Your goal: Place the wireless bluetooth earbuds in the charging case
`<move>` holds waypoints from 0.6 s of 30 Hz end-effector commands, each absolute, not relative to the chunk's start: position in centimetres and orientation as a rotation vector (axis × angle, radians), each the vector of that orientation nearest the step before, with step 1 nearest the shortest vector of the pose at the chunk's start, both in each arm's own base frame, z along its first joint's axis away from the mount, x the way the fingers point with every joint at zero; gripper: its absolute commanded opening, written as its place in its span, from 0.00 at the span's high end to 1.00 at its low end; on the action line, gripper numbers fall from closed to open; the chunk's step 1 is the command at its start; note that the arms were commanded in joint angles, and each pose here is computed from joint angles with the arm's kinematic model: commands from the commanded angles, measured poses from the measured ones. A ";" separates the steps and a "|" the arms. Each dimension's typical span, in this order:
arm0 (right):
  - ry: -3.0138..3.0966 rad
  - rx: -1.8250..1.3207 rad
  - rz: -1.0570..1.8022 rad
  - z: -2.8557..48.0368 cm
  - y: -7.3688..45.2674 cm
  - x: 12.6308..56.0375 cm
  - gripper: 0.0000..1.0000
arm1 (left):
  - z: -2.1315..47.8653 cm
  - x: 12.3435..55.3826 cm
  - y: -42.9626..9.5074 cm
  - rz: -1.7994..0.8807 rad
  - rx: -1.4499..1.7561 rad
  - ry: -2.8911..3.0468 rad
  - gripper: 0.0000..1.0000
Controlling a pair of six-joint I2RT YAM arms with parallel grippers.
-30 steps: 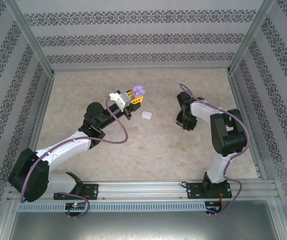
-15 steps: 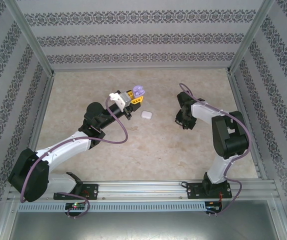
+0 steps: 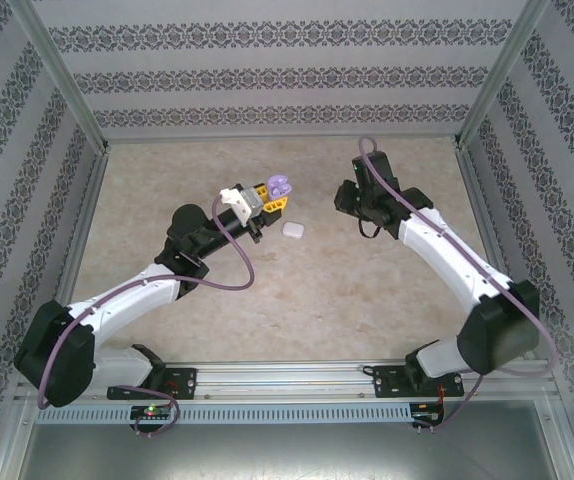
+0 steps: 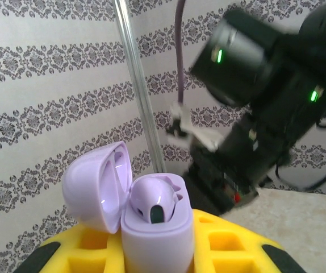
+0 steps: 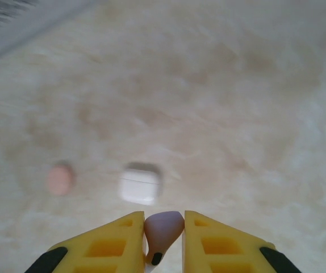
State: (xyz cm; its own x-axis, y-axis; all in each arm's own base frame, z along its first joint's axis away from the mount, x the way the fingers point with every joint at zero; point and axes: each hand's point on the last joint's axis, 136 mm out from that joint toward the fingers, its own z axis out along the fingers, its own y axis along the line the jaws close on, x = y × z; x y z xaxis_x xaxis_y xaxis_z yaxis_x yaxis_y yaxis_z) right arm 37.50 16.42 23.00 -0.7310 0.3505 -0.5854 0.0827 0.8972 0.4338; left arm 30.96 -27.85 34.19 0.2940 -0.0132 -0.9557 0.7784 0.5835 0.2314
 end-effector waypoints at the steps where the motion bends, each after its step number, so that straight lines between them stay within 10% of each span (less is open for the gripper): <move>1: 2.212 0.130 0.521 29.5 18.0 36.7 0.79 | 36.3 29.4 -28.3 -0.613 0.855 1.084 1.00; 18: 1.838 -0.306 0.712 41.5 24.9 29.0 0.78 | 36.7 29.3 -29.1 -0.659 0.892 1.096 1.00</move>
State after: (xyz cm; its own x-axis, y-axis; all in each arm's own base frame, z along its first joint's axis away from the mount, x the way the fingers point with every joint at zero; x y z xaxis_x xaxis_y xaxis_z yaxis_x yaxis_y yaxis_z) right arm 29.63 24.30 40.16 -0.4350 0.1424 -0.8891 -0.4759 0.8019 0.3612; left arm 30.00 -28.43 34.99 0.3034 0.0026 -0.9529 0.8087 0.5281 0.2589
